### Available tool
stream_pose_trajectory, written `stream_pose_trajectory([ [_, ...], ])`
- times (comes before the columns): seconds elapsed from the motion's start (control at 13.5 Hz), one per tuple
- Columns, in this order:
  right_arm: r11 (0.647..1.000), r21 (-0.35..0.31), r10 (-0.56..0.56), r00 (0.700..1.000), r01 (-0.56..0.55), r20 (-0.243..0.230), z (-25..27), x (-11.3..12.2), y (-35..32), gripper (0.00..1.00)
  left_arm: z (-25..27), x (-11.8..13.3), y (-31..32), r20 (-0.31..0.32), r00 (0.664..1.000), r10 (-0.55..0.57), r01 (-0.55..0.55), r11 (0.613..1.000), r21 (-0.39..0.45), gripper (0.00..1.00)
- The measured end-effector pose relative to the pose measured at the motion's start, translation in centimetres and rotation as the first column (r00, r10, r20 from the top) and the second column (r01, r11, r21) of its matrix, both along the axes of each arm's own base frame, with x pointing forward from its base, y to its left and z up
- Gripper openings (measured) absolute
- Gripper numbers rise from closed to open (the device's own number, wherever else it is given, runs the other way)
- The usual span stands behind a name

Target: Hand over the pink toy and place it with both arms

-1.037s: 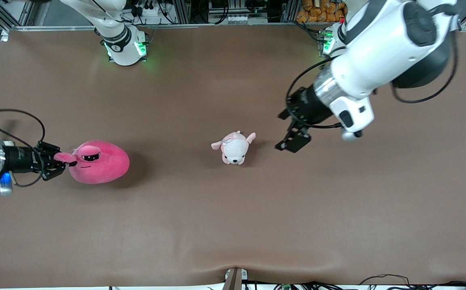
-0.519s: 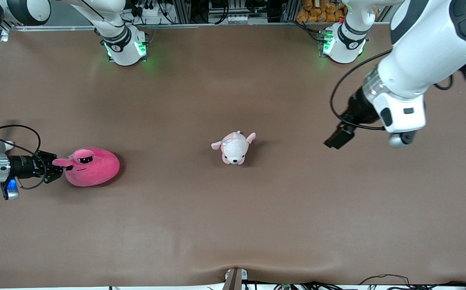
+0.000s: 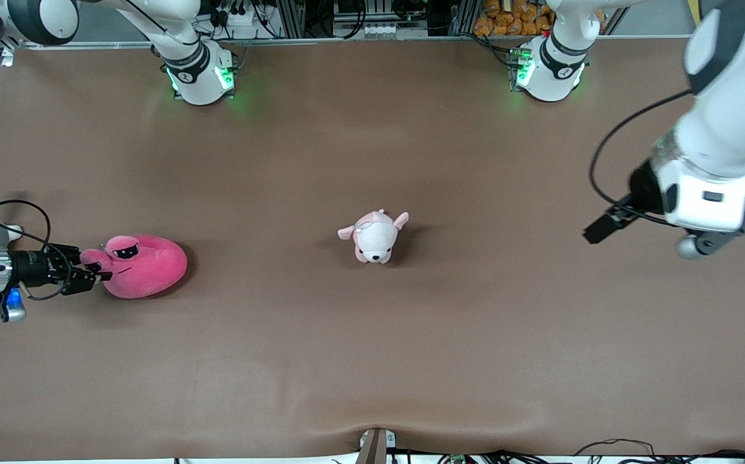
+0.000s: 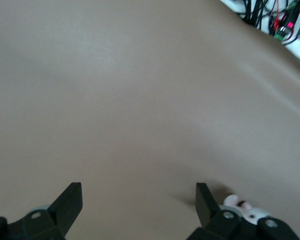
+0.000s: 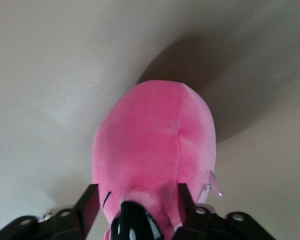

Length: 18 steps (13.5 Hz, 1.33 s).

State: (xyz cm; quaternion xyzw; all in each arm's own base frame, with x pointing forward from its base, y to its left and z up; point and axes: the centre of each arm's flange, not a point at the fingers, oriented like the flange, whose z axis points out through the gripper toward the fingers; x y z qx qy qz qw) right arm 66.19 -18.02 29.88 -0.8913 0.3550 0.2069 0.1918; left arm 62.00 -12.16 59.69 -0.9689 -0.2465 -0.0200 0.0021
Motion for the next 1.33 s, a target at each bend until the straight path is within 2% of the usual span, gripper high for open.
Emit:
stream_pose_trajectory([
  [0.15, 0.996, -0.05, 0.072, 0.997, -0.071, 0.023, 4.0, 1.3, 0.8, 0.97, 0.4, 0.0, 3.2, -0.017, 0.996, -0.089, 0.089, 0.996, 0.03, 1.0],
  [0.37, 0.984, -0.091, 0.159, 0.986, -0.155, 0.045, 9.4, 2.5, 3.6, 1.0, 2.6, -1.4, 5.9, -0.034, 0.982, -0.184, 0.185, 0.981, 0.064, 1.0],
  [0.52, 0.977, -0.101, 0.193, 0.979, -0.186, 0.061, 12.9, 2.5, 4.6, 1.0, 3.7, -2.7, 6.3, -0.07, 0.974, -0.216, 0.221, 0.973, 0.073, 1.0],
  [0.67, 0.951, -0.185, 0.267, 0.96, -0.249, 0.08, 18.2, 1.9, 6.7, 1.0, 4.2, -3.4, 6.2, -0.08, 0.972, -0.221, 0.228, 0.971, 0.079, 1.0],
  [0.81, 0.9, -0.293, 0.363, 0.926, -0.322, 0.099, 24.6, 0.5, 11.6, 1.0, 4.4, -3.7, 6.0, -0.08, 0.972, -0.223, 0.229, 0.97, 0.082, 1.0],
  [0.89, 0.879, -0.324, 0.402, 0.909, -0.349, 0.113, 27.6, -0.6, 14.0, 1.0, 4.5, -3.7, 6.0, -0.08, 0.972, -0.222, 0.229, 0.97, 0.083, 1.0],
  [1.04, 0.854, -0.353, 0.451, 0.882, -0.383, 0.137, 32.4, -3.1, 17.1, 1.0, 4.6, -3.8, 6.0, -0.078, 0.972, -0.224, 0.23, 0.97, 0.084, 1.0],
  [1.19, 0.821, -0.366, 0.524, 0.833, -0.439, 0.178, 36.6, -5.8, 17.6, 1.0, 4.6, -3.8, 5.9, -0.078, 0.971, -0.225, 0.232, 0.969, 0.084, 1.0],
  [1.33, 0.784, -0.403, 0.575, 0.798, -0.473, 0.181, 40.1, -9.2, 17.7, 1.0, 4.7, -3.9, 5.9, -0.077, 0.971, -0.225, 0.232, 0.969, 0.085, 1.0],
])
